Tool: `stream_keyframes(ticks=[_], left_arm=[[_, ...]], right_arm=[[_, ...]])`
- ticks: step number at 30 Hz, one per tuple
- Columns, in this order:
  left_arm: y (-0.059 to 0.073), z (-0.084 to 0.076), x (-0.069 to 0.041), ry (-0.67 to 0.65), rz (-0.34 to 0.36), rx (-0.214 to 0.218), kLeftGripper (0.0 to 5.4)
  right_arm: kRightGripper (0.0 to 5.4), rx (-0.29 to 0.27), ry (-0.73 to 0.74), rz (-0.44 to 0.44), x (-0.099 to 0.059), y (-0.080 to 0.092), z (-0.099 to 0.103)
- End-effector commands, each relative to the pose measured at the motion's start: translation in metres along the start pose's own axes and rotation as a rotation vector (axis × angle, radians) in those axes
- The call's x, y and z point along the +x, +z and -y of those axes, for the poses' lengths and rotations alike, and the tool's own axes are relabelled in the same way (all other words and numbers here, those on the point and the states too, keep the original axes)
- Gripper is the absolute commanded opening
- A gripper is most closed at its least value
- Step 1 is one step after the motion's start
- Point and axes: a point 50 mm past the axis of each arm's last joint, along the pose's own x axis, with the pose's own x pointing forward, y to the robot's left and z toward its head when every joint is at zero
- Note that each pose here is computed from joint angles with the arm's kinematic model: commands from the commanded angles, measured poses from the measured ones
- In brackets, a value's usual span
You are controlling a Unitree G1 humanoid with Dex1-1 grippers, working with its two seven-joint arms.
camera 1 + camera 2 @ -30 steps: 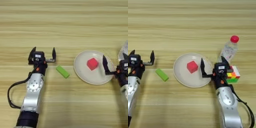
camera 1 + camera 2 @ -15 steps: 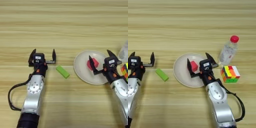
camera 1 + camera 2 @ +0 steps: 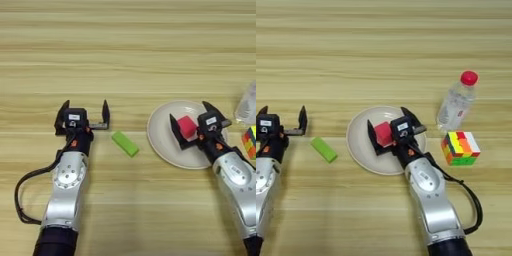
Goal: Move the objects on the table
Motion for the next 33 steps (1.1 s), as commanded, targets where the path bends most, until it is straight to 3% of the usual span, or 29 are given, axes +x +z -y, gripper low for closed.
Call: stream_keyframes(ticks=[1, 15, 33], left_arm=[[-0.002, -0.001, -0.001, 0.006, -0.005, 0.007, 5.35], [-0.002, -0.001, -0.001, 0.01, -0.004, 0.007, 5.35], [-0.002, -0.001, 0.001, 0.009, -0.004, 0.005, 5.4]], right_arm=[[5.4, 0.006, 0.024, -0.037, 0.004, -0.006, -0.002], [5.4, 0.013, 0.053, -0.087, 0.001, -0.018, -0.006], [3.38, 0.03, 0.043, -0.124, -0.002, -0.029, -0.004]])
